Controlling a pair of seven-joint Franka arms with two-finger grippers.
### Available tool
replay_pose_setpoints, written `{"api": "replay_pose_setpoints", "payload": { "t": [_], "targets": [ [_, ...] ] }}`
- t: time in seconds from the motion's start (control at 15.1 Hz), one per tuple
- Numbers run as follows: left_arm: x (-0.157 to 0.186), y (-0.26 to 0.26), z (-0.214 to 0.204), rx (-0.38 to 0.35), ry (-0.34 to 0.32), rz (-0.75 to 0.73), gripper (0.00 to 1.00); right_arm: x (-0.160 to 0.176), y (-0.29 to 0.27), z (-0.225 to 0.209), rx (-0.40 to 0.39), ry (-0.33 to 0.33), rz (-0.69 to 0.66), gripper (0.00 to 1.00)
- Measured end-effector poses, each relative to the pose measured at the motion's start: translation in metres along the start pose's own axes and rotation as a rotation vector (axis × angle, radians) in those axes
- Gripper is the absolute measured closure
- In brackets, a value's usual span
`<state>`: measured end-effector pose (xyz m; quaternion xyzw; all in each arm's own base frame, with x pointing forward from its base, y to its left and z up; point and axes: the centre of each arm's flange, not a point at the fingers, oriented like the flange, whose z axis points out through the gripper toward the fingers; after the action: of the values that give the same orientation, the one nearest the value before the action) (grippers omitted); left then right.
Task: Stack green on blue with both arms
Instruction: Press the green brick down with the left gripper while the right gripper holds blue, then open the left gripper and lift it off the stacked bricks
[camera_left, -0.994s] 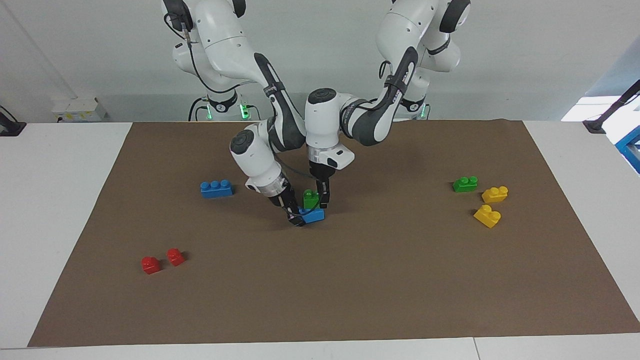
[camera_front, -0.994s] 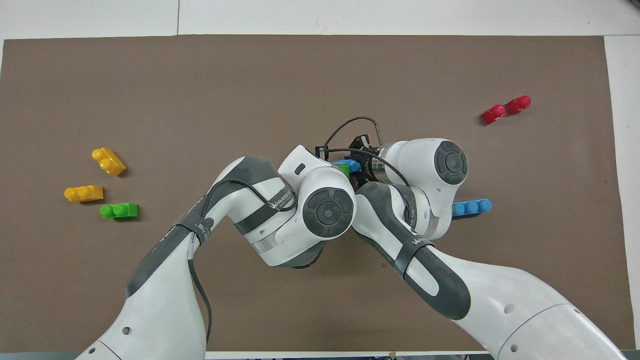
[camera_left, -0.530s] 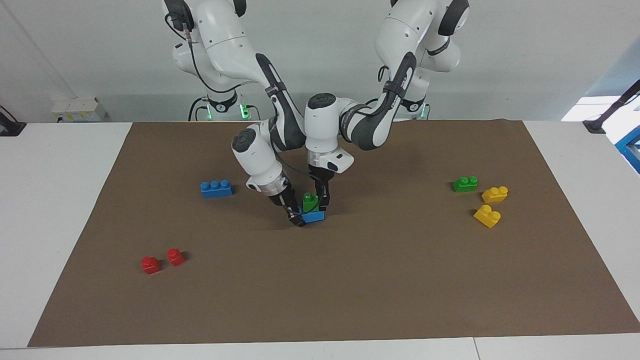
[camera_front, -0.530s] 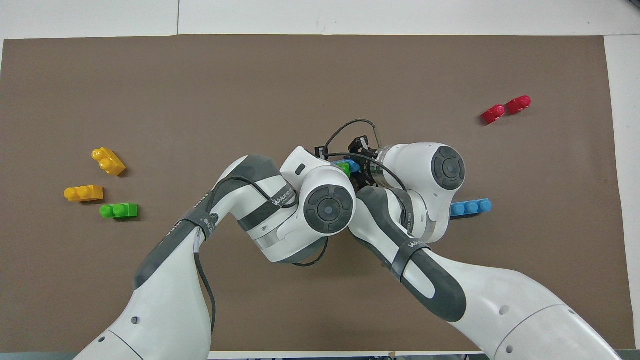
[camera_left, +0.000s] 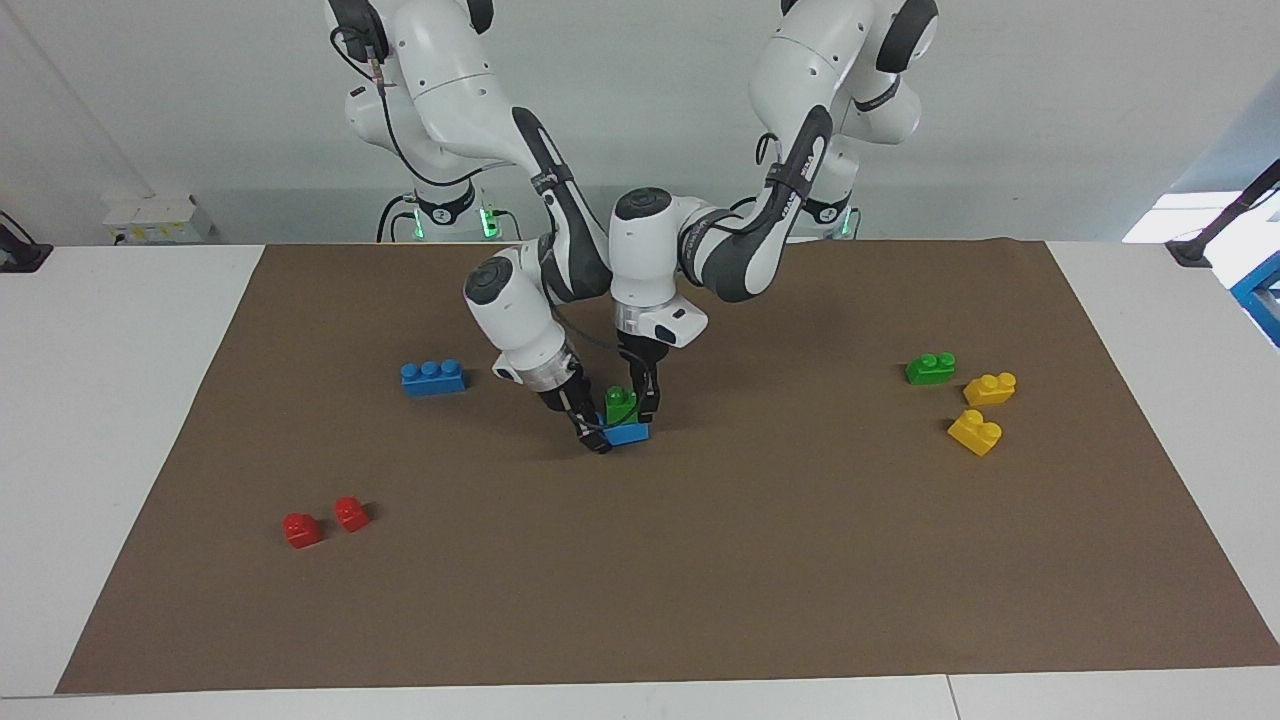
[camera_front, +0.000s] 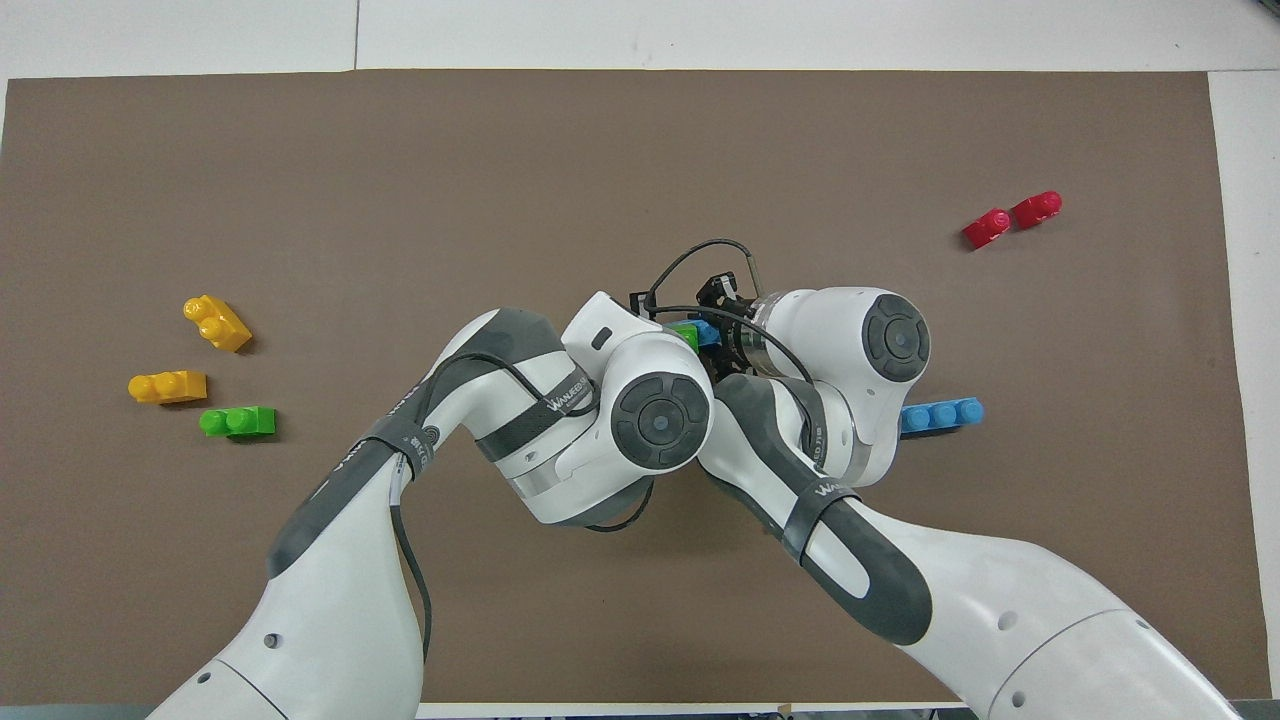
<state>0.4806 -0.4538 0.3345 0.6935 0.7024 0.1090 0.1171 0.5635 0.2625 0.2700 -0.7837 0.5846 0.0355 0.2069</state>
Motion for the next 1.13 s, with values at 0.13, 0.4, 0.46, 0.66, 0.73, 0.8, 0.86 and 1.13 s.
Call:
{"api": "replay_pose_setpoints", "payload": {
  "t": [0.13,0.4,0.46,0.66,0.73,0.8,0.86,1.13],
  "targets": [
    [0.004,-0.002,0.004,0.001,0.05,0.027,0.51,-0.001,0.001,0.002,0.006,0.005,-0.004,0.6],
    [0.006,-0.002,0.004,0.001,0.064,0.042,0.07,-0.002,0.002,0.002,0.007,0.006,-0.006,0.6],
    [0.006,-0.002,0.004,0.001,0.066,0.047,0.0,-0.002,0.002,0.002,0.007,0.006,-0.006,0.6],
    [0.007,-0.002,0.002,-0.001,0.077,0.079,0.0,-0.002,0.002,0.002,0.007,0.006,-0.008,0.6],
    [0.008,-0.002,0.0,-0.002,0.081,0.098,0.0,-0.003,0.002,0.002,0.007,0.006,-0.008,0.6],
    [0.008,-0.001,-0.004,-0.006,0.082,0.117,0.0,-0.003,0.002,0.002,0.007,0.006,-0.009,0.6],
    [0.009,0.002,-0.01,-0.013,0.081,0.134,0.0,-0.003,0.002,0.003,0.007,0.006,-0.009,0.6],
    [0.043,0.032,-0.032,-0.037,0.105,0.158,0.0,-0.003,0.003,0.006,-0.001,0.005,-0.009,0.5]
  ]
}}
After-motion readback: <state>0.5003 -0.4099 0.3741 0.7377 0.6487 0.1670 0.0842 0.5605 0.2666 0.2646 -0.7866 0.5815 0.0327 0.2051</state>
